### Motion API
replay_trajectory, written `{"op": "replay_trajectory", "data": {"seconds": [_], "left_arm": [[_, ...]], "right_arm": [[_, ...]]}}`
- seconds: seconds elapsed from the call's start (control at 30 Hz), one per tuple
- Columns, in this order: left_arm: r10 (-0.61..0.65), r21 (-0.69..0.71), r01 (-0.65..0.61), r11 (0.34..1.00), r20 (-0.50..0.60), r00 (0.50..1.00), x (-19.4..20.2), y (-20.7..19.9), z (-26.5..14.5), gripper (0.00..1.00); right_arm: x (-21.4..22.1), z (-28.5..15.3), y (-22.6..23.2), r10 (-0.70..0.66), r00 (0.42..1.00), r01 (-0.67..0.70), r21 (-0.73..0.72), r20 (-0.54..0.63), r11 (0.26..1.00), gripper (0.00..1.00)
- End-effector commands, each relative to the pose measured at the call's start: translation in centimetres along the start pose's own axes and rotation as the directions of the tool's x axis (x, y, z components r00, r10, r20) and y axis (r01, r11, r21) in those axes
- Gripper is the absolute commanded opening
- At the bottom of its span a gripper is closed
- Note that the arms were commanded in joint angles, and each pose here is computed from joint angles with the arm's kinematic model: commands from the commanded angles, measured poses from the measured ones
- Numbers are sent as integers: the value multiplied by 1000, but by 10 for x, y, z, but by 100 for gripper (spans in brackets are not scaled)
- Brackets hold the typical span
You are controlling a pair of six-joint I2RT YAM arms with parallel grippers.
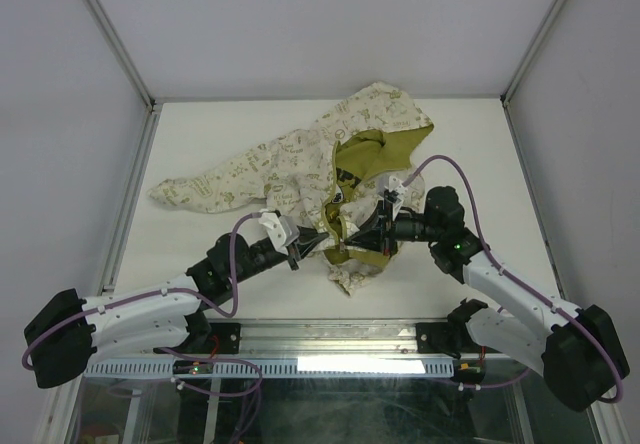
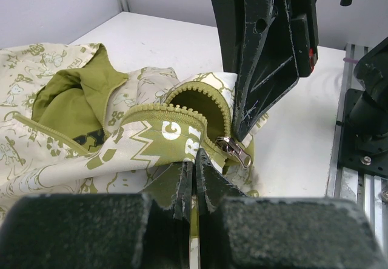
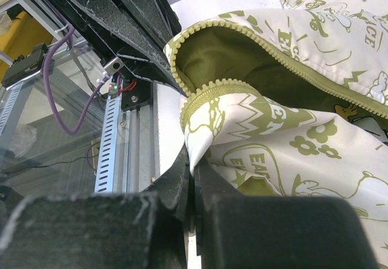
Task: Zip up the jacket
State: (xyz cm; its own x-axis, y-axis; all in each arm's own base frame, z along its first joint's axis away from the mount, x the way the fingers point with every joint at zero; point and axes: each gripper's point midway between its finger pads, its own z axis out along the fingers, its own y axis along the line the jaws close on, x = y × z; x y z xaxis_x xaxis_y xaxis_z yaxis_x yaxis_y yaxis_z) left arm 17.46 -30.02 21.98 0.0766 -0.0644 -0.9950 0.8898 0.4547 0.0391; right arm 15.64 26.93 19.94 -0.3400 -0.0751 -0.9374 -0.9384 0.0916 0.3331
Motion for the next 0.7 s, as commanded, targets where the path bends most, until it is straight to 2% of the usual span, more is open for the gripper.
{"op": "replay_trajectory", "data": {"seconds": [0.0, 0.3, 0.67], "left_arm": [[28, -7, -27, 1000, 114, 993, -34, 4, 5, 0], [18, -42, -12, 999, 143, 990, -40, 10, 3, 0], [10, -41, -4, 999, 127, 992, -35, 10, 5, 0]], "right_arm": [[-12, 2, 7, -49, 998, 51, -40, 37, 998, 0], [-6, 3, 4, -29, 999, 30, -39, 20, 999, 0], [-12, 3, 6, -44, 998, 45, -39, 46, 998, 0]]}}
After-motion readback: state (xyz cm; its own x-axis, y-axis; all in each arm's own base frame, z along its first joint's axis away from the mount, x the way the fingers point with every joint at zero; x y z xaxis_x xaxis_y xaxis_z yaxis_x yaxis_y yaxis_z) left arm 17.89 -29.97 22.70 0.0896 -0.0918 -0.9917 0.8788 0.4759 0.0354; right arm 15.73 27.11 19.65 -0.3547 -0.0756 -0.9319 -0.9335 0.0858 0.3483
